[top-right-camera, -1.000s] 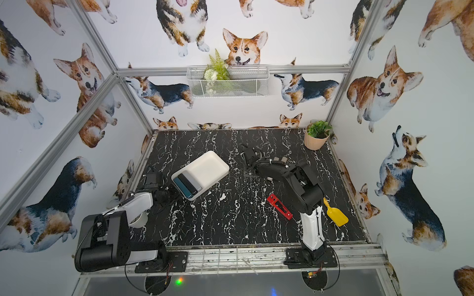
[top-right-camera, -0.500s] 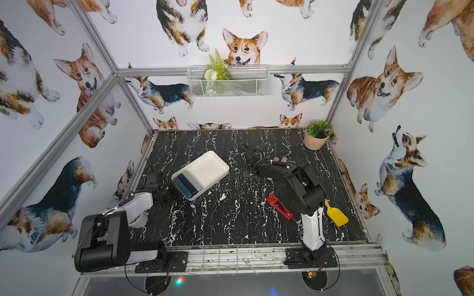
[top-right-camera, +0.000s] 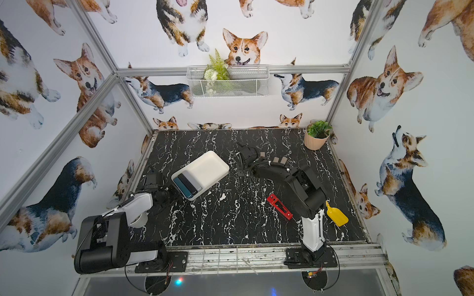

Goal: Put the pruning pliers into the storage box
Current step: Pick up the pruning pliers from the center of the board, then place the pruning pliers in the storage box.

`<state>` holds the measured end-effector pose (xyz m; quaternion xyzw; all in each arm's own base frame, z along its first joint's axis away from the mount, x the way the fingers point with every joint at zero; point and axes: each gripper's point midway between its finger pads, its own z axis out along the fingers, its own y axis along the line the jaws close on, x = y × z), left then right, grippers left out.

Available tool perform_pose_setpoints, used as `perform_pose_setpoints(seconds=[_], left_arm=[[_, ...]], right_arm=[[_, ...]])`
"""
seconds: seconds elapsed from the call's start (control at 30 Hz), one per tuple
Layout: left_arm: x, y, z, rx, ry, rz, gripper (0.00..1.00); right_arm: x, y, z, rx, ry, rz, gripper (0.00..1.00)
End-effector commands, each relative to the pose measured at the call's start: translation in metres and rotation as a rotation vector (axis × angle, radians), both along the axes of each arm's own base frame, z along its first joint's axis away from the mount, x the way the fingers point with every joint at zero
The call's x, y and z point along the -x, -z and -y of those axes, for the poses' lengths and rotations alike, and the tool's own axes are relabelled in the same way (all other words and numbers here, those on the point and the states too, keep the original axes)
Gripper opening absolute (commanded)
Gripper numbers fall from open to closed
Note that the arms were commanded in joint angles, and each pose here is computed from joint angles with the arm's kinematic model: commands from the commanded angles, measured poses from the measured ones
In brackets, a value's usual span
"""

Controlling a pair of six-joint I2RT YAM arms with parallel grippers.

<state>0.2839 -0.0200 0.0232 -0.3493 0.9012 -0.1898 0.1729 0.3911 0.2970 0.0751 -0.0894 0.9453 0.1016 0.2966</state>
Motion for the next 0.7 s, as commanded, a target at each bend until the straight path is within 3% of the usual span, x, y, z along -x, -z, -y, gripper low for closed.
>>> perform_pose_setpoints(seconds=[0.0,0.67], left_arm=[[0.007,0.003,-0.001,-0.005,-0.005,-0.026,0.35],[0.008,0.001,-0.001,-0.009,-0.005,-0.026,0.35]], right_arm=[[-0.004,-0.015,-0.007,-0.002,-0.016,0.046,0.0],[0.007,-0.042,-0.07,-0.1,-0.174,0.076,0.0]])
